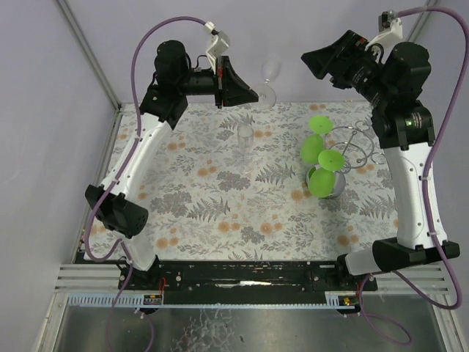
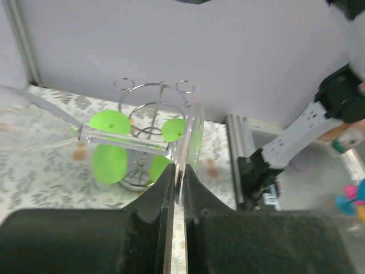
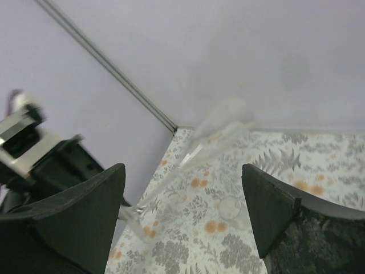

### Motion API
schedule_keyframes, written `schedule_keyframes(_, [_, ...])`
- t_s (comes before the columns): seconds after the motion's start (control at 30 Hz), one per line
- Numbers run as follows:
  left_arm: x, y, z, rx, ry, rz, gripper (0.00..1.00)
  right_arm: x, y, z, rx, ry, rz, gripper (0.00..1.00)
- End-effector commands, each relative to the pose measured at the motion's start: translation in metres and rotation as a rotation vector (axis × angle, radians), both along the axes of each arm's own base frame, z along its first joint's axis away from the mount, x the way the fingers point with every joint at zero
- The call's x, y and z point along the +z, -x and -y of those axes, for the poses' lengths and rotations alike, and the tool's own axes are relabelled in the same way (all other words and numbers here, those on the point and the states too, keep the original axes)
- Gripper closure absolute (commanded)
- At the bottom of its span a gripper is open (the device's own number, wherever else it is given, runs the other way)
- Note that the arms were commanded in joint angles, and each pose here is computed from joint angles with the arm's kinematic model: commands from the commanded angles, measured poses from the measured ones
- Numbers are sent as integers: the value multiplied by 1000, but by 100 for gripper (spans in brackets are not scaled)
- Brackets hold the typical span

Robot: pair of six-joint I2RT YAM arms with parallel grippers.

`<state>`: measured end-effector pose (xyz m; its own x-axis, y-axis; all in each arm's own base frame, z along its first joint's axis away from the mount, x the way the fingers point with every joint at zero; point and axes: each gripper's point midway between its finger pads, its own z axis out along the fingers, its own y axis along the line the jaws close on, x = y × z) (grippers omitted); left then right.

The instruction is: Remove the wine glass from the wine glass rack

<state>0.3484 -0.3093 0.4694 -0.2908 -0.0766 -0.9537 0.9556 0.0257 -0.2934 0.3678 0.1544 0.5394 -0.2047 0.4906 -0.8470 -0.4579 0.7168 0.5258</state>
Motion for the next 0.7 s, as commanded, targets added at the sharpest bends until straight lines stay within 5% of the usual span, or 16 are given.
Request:
schedule_keyframes(0.0, [0,17,-3,50,-113,447,100,-44,-10,3,56,-53,-226,11])
schedule_keyframes(0.3, [-36,30,13,88,-264,812,100,-65,-9,-7,175,-86,-312,10])
schedule_keyframes(0.67, [-104,43,21,-8,-456,1095,100,-72,-1,-18,299,-120,-339,9])
